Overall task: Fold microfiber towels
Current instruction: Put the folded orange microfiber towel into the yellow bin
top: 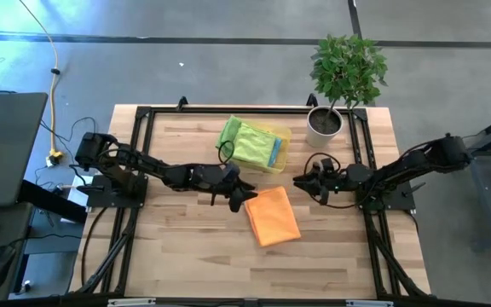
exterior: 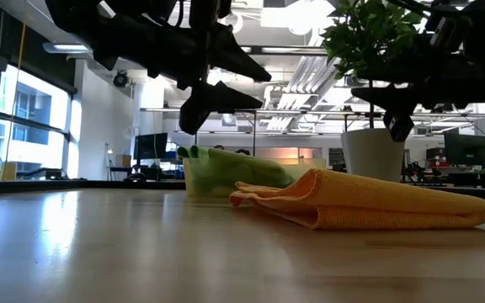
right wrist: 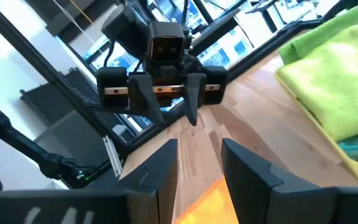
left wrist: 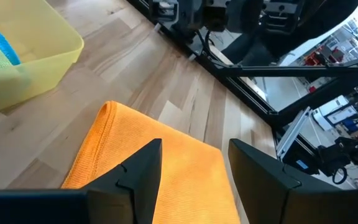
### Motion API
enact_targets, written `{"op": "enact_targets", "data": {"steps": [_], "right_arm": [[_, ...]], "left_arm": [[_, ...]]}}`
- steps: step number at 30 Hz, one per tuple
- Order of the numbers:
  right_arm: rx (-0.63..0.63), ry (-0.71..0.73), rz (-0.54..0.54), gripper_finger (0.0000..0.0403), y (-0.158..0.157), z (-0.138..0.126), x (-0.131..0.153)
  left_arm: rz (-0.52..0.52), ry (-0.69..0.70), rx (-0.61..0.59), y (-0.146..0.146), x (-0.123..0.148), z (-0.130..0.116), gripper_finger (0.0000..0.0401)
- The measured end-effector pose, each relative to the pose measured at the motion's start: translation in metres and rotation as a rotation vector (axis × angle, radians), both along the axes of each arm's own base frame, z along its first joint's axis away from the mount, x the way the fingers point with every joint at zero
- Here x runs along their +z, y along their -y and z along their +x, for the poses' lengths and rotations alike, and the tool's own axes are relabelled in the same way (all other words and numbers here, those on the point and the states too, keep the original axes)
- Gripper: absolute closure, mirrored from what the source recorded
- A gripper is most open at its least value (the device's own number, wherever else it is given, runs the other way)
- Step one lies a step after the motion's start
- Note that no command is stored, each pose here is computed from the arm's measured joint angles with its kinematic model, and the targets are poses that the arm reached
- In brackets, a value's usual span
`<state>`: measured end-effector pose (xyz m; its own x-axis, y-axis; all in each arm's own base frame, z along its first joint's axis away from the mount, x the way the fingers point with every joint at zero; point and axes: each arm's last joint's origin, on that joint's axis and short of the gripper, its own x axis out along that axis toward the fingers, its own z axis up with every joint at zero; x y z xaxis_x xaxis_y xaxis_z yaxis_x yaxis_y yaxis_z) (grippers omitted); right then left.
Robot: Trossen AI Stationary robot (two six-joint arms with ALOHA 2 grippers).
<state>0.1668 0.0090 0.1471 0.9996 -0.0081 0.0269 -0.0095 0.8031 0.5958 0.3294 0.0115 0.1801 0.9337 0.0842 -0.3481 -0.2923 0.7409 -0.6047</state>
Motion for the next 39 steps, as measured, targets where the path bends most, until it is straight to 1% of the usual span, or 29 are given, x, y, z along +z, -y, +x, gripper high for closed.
{"op": "enact_targets", "data": {"steps": [4,13,21,33,39], "right_arm": [[0.007,0.002,-0.018,0.0286,0.005,-0.003,0.004],[0.078,-0.097,-0.004,0.0286,0.015,-0.014,0.003],[0.100,-0.147,-0.019,0.0286,0.016,-0.024,0.004],[0.101,-0.206,-0.013,0.0286,0.015,-0.039,0.002],[0.094,-0.200,-0.029,0.0286,0.015,-0.043,0.004]], "left_arm": [[0.000,0.002,0.000,0.000,0.000,0.000,0.0224],[-0.007,0.000,0.003,0.000,0.000,0.000,0.0224],[-0.020,0.000,0.014,0.000,0.000,0.000,0.0224],[-0.030,0.002,0.020,0.000,0.000,0.000,0.0224],[-0.030,0.001,0.020,0.000,0.000,0.000,0.0224]]}}
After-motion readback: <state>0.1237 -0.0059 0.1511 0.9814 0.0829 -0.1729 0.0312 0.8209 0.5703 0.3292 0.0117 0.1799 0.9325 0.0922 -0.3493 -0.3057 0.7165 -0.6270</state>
